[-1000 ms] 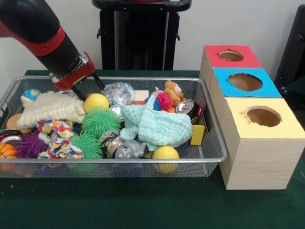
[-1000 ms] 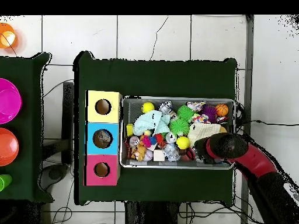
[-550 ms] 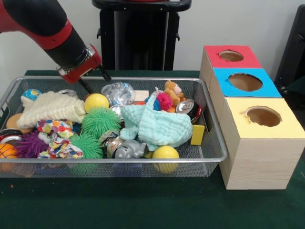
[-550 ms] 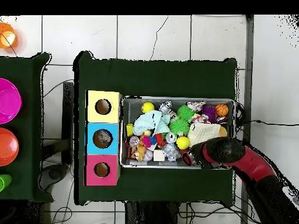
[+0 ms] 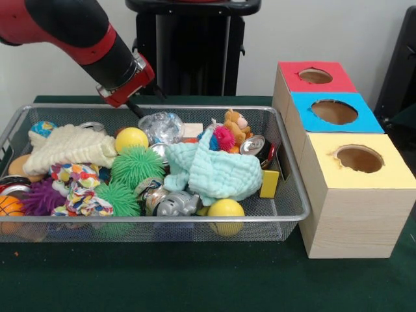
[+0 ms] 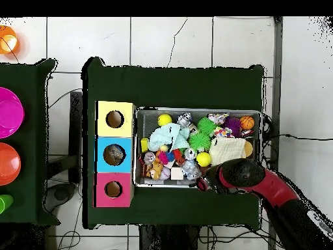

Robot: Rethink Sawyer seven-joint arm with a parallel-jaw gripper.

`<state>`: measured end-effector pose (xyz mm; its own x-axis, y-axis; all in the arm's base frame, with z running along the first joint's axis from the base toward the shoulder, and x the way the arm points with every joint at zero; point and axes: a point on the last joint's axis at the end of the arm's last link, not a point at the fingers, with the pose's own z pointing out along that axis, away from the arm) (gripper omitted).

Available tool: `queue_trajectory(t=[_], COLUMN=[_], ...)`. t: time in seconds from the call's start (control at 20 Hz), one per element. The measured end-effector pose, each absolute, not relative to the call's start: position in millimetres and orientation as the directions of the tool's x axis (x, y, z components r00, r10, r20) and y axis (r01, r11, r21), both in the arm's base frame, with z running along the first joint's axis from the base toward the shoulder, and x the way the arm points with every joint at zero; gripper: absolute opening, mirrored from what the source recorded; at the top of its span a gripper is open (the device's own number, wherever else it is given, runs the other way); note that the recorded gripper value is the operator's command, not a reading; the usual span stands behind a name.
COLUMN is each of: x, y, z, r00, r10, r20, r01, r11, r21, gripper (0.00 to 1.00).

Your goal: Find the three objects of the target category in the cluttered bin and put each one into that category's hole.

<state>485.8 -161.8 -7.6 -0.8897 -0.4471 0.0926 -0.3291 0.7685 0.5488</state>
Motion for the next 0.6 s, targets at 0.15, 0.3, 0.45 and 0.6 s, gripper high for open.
queue_trajectory(t=[0.15,0.3,0.45,0.6], x=[483.4,483.1,483.2,483.2], y=[-154.7,-152.6,-153.2,-153.3], z=[-20.0,-24.7,-24.3,-24.4], r00=[-0.895,-0.899,-0.900,-0.900], r10=[-0.439,-0.432,-0.431,-0.430], r20=[0.080,0.074,0.074,0.074], r01=[-0.327,-0.323,-0.322,-0.322], r11=[0.766,0.767,0.767,0.768], r21=[0.553,0.555,0.554,0.554], gripper=[1.00,1.00,1.00,1.00])
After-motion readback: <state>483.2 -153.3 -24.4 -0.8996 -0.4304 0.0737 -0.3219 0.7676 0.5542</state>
